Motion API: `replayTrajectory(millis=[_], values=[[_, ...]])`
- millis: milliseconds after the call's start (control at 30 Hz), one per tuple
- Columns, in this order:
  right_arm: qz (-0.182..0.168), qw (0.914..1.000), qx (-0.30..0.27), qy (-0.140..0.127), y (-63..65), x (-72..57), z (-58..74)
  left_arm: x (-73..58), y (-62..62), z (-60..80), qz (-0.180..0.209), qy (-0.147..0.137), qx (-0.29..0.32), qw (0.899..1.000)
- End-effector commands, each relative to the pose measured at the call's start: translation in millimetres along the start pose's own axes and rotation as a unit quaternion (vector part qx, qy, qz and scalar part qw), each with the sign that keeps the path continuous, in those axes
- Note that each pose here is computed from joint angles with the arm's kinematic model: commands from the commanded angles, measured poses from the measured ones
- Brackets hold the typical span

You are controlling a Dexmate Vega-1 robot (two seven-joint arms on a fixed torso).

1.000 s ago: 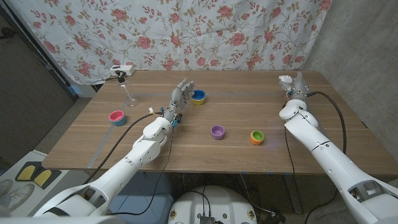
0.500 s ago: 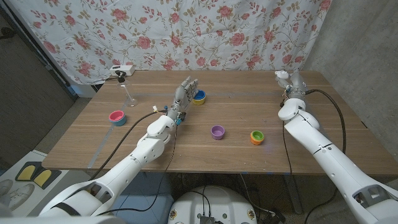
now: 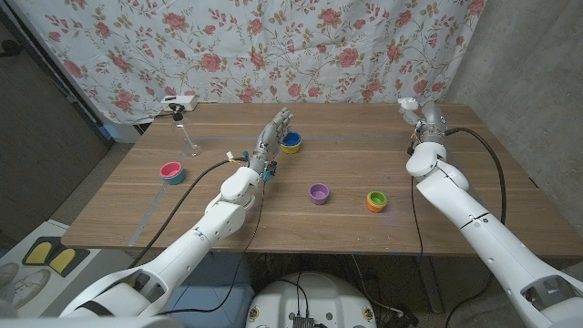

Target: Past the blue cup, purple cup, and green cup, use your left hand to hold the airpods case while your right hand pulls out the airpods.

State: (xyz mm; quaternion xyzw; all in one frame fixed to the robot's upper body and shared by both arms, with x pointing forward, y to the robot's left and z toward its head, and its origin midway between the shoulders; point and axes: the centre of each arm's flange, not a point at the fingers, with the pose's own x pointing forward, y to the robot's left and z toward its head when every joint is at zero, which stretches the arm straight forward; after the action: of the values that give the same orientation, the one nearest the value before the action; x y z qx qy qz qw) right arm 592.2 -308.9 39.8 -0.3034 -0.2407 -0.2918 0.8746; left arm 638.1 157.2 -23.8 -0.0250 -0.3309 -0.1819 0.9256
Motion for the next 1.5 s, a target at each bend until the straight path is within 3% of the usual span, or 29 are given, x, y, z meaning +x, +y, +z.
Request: replayTrajectory(millis=[33, 300, 533, 800, 1167, 1500], values=[[0.005, 0.9997, 0.025, -0.006, -1.8, -6.8, 10.5, 1.2, -13.9, 6.3, 0.004, -0.012, 0.014, 1.000], [0.015, 0.9981, 0.060, 0.001, -1.1, -10.9, 16.1, 2.3, -27.9, 3.4, 0.010, -0.021, 0.011, 1.000], [0.022, 0.9966, 0.079, 0.002, -0.1, -14.3, 21.9, 2.8, -35.0, 7.3, 0.040, -0.039, 0.011, 0.998], [0.042, 0.9921, 0.118, 0.005, 5.0, -14.8, 29.7, 13.0, -48.9, 5.7, 0.031, -0.050, -0.016, 0.998], [0.053, 0.9854, 0.162, 0.005, 6.8, -14.9, 38.1, 24.3, -66.5, 3.6, 0.031, -0.051, -0.006, 0.998], [0.063, 0.9817, 0.180, 0.004, 11.8, -17.8, 46.6, 36.5, -80.3, 12.4, 0.028, -0.062, 0.056, 0.996]])
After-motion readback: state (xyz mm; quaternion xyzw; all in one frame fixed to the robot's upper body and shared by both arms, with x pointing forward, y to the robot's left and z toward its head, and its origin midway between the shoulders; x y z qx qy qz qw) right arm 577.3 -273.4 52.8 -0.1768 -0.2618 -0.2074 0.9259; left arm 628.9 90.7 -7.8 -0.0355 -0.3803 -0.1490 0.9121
